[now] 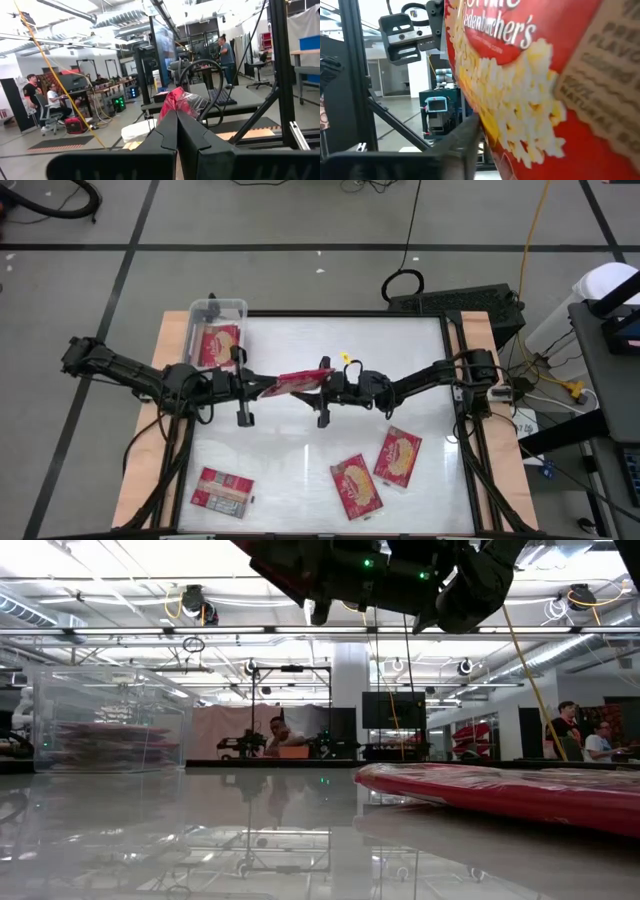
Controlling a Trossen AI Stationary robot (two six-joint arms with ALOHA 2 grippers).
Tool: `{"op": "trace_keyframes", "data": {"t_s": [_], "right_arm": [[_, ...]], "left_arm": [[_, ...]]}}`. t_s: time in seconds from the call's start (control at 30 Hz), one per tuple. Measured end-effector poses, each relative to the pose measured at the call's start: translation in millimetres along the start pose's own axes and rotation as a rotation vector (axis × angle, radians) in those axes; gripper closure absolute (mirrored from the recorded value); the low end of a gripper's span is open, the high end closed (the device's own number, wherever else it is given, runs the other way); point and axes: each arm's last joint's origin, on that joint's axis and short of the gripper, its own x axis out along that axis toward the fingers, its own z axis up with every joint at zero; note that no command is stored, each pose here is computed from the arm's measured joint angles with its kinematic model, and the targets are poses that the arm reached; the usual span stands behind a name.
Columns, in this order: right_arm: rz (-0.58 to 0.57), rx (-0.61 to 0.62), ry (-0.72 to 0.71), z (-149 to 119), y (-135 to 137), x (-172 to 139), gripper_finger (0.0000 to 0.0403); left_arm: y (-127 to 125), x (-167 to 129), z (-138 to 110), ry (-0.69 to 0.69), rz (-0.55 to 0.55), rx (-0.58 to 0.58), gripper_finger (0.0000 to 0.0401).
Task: Sort popcorn bags into baskets
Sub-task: Stack the red popcorn pack into the bin
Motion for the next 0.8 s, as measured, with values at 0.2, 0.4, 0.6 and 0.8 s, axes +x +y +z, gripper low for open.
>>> {"op": "trace_keyframes", "data": {"t_s": [0.2,0.4,0.6,0.8], "right_arm": [[-0.009,-0.003,0.009,-0.8,-3.9,0.1,0.038],[-0.019,0.001,0.073,-3.7,-5.6,-1.9,0.0384],[-0.024,-0.004,0.201,6.6,-5.5,-22.6,0.039],[-0.044,0.021,0.388,6.9,-6.5,-50.7,0.0395]], "left_arm": [[-0.8,0.0,-3.4,0.034,-0.007,0.014,0.0394],[-0.4,-2.5,-7.8,0.1,0.013,0.04,0.0385],[7.0,-14.9,-7.0,0.18,0.075,0.002,0.0323],[12.9,-19.8,-10.9,0.242,0.115,-0.05,0.0258]]}}
